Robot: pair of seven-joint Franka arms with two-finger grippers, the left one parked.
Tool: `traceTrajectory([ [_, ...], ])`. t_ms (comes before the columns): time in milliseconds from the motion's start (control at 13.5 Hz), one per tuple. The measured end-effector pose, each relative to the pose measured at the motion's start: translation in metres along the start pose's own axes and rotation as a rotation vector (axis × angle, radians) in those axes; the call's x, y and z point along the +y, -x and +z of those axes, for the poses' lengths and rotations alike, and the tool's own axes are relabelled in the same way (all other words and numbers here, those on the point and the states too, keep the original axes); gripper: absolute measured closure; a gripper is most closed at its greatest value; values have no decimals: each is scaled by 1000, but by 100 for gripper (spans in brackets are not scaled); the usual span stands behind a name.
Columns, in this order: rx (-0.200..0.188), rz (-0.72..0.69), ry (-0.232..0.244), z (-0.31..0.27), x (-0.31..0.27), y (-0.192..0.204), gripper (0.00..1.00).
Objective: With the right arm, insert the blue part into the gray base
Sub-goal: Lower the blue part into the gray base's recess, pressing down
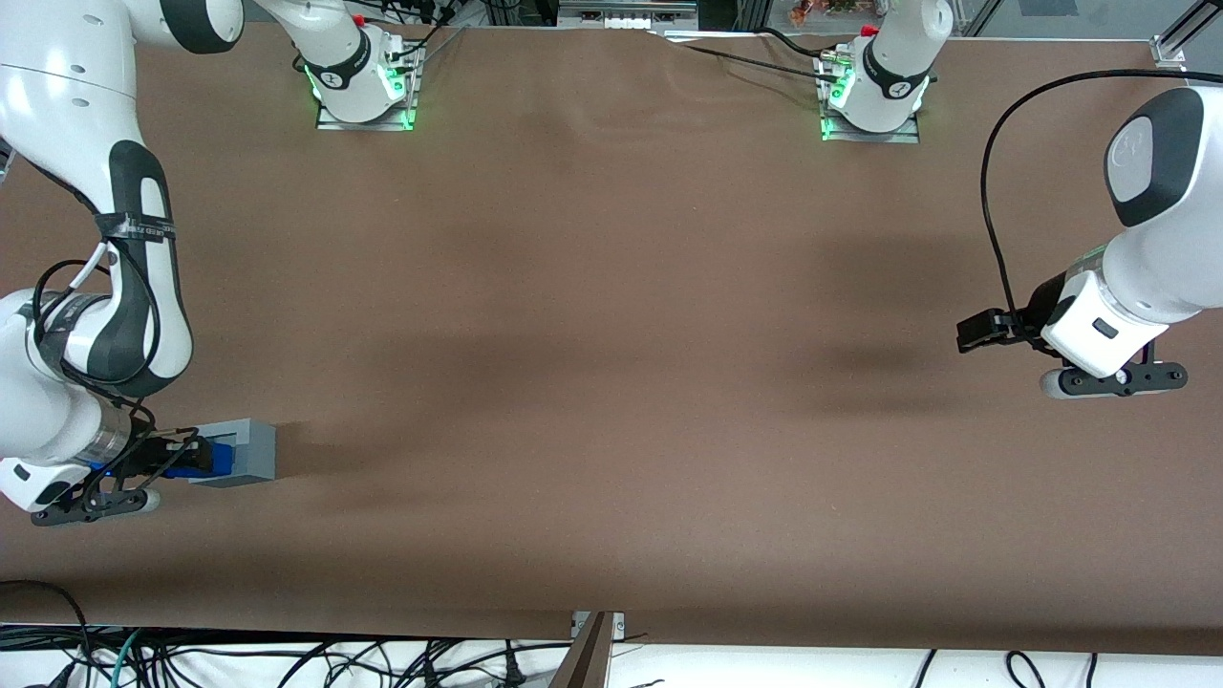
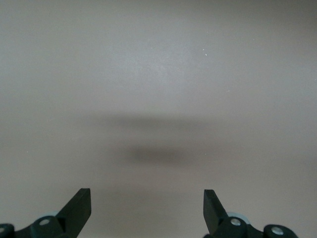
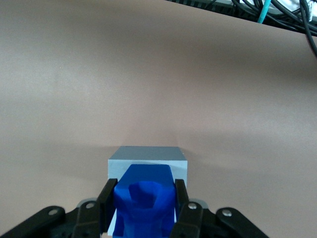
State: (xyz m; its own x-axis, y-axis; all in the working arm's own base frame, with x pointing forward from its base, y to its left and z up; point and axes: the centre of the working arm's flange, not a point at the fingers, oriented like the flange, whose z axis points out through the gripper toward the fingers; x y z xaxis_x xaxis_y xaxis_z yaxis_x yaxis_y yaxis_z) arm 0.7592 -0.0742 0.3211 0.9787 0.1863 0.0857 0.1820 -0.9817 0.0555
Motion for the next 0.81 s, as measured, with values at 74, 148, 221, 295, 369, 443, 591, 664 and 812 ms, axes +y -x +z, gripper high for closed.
traceTrajectory([
  [74, 2, -2, 0, -3, 0, 0, 50],
  [148, 5, -5, 1, -6, 0, 0, 50],
  [221, 6, -8, 0, -9, 0, 0, 50],
  [295, 3, -12, -1, -11, 0, 0, 50],
  [369, 0, -15, -2, -11, 0, 1, 50],
  [443, -4, -15, -3, -10, 0, 1, 50],
  [591, -15, -14, -7, -5, 0, 4, 50],
  [664, -21, -13, -8, -2, 1, 6, 50],
  [812, -27, -10, -10, 1, 2, 8, 50],
])
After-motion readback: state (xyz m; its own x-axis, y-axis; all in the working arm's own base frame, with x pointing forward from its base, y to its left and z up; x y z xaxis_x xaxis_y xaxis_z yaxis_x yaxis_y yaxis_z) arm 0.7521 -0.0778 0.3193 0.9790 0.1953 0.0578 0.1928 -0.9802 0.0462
